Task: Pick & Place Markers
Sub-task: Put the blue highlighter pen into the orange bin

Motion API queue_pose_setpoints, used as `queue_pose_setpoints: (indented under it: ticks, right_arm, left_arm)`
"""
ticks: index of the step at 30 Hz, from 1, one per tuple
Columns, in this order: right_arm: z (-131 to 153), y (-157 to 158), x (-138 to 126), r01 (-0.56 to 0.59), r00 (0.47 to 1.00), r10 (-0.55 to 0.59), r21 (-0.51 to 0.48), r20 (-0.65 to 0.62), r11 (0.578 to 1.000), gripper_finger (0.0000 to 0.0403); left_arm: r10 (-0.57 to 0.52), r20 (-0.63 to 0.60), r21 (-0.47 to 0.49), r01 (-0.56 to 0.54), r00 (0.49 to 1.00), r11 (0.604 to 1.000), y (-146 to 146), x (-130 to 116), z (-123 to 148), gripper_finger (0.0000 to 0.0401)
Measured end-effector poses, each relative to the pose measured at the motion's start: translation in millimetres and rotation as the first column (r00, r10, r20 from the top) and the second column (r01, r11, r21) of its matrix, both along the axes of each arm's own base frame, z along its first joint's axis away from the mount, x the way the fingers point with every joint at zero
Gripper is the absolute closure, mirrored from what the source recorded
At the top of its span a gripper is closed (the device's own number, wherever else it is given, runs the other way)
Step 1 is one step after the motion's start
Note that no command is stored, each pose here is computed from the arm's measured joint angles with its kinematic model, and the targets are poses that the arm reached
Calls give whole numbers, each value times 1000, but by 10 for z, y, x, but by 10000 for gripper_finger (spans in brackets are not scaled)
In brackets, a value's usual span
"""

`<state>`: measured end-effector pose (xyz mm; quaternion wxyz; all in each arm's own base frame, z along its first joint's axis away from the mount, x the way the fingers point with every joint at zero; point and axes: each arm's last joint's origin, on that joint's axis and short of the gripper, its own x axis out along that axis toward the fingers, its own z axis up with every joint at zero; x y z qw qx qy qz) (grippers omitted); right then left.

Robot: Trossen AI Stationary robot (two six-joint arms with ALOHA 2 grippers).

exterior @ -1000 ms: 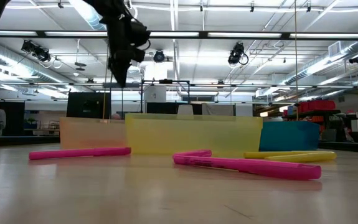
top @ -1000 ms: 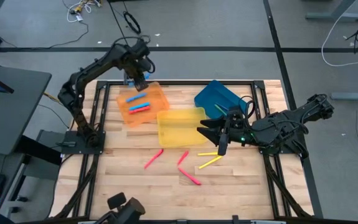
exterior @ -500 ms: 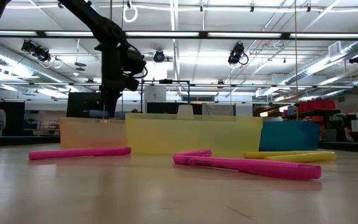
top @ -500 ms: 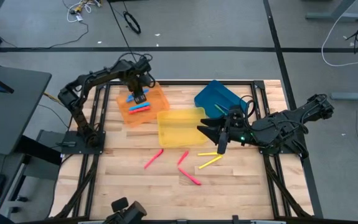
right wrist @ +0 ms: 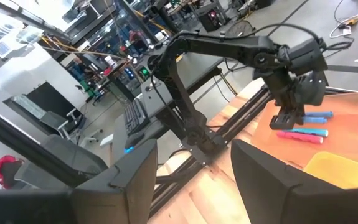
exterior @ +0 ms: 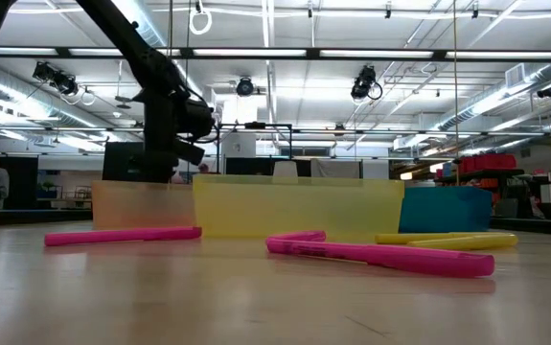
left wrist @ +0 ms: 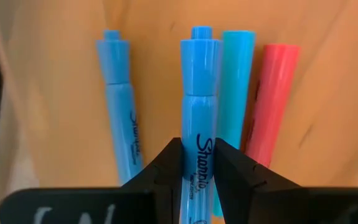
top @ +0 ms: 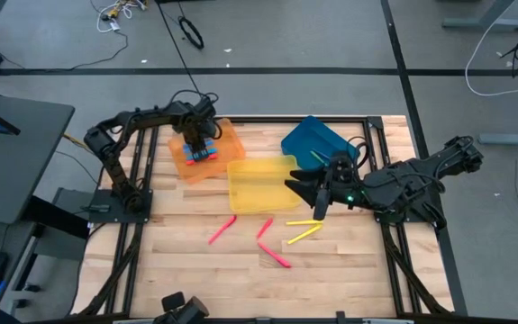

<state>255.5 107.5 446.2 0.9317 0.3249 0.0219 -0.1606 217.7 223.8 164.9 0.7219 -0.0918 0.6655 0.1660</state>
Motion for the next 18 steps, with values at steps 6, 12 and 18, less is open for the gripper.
queue_pose_setpoints:
  ticks: [6, 12, 18]
  right_arm:
    - [0, -44, 18, 17, 1000, -17, 1, 0, 1000, 197]
    - [0, -46, 19, 19, 1000, -19, 5, 2, 1000, 197]
    - [0, -46, 19, 19, 1000, -19, 5, 2, 1000, 197]
  left_arm:
    - [5, -11, 36, -4, 1000, 999, -3, -17, -105, 325]
    - [-2, -13, 35, 2, 1000, 999, -14, -26, -130, 324]
    - [4, -14, 34, -4, 1000, 999, -14, -27, -130, 297]
